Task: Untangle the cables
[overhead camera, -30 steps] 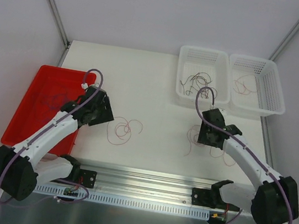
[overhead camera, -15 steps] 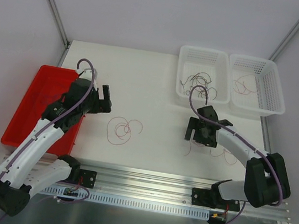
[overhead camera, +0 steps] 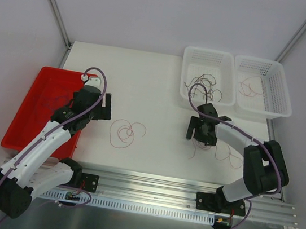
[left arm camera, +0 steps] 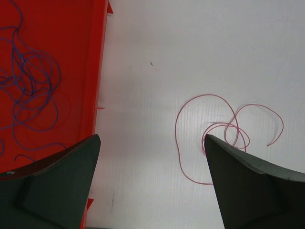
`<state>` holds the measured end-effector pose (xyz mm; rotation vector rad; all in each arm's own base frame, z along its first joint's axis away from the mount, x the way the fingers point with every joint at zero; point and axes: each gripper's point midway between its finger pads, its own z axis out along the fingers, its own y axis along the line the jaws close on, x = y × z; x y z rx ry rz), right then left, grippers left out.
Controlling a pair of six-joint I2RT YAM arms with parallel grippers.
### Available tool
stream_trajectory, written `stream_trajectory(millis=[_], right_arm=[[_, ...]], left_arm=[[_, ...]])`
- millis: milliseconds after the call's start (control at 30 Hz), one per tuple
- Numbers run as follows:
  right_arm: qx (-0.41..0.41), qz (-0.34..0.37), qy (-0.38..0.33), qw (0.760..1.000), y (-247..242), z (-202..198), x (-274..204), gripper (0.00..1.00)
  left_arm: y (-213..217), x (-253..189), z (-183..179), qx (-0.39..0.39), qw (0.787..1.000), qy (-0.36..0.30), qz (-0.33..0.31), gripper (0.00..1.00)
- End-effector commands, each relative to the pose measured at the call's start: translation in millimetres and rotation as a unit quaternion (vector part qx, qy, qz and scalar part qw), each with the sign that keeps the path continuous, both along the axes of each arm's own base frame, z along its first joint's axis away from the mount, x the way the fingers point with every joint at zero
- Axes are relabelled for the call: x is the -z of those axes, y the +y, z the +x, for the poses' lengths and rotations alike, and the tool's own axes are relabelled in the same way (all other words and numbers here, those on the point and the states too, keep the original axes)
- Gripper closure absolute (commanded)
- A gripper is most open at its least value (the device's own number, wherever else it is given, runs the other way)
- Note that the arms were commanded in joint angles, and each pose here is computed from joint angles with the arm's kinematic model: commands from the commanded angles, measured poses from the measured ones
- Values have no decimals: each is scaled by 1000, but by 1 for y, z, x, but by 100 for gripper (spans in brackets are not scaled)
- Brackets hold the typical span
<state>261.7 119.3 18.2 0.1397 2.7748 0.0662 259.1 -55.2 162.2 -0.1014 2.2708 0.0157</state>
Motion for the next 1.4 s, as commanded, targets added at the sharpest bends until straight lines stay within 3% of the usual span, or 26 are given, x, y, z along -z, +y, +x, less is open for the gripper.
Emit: stream_trajectory(millis=[0,67,167,200,233,400,633,1000,1133,1367], right_arm=[[9,9,8,1000,6,1,5,16],[9,9,16,1000,6,-2,7,24],[15,1,31,999,2,-7,9,48],[16,-1,35,999,2,-9,10,67],[20,-10,40,999,-1,-11,10,74],[8,-37,58,998,1,-19,11,97],[-13,-12,-3,1000,5,-11,-28,99],[7,-21,-204,979,-41,33,-225,99],[22,-15,-277,961,-61,52,-293,99],[49,-2,-425,904,-93,92,-417,99]], left_arm=[[10,-5,7,-14,999,-21,21,8],[11,-5,7,-15,999,-22,23,8],[13,-2,7,-18,999,-19,29,9],[14,-3,8,-20,999,-19,30,9],[14,-1,7,-20,999,-17,31,9],[14,1,8,-21,999,-15,33,9],[11,3,7,-16,999,-11,28,9],[11,1,7,-16,999,-15,26,8],[11,0,7,-15,999,-17,24,9],[11,1,6,-15,1000,-16,22,8]])
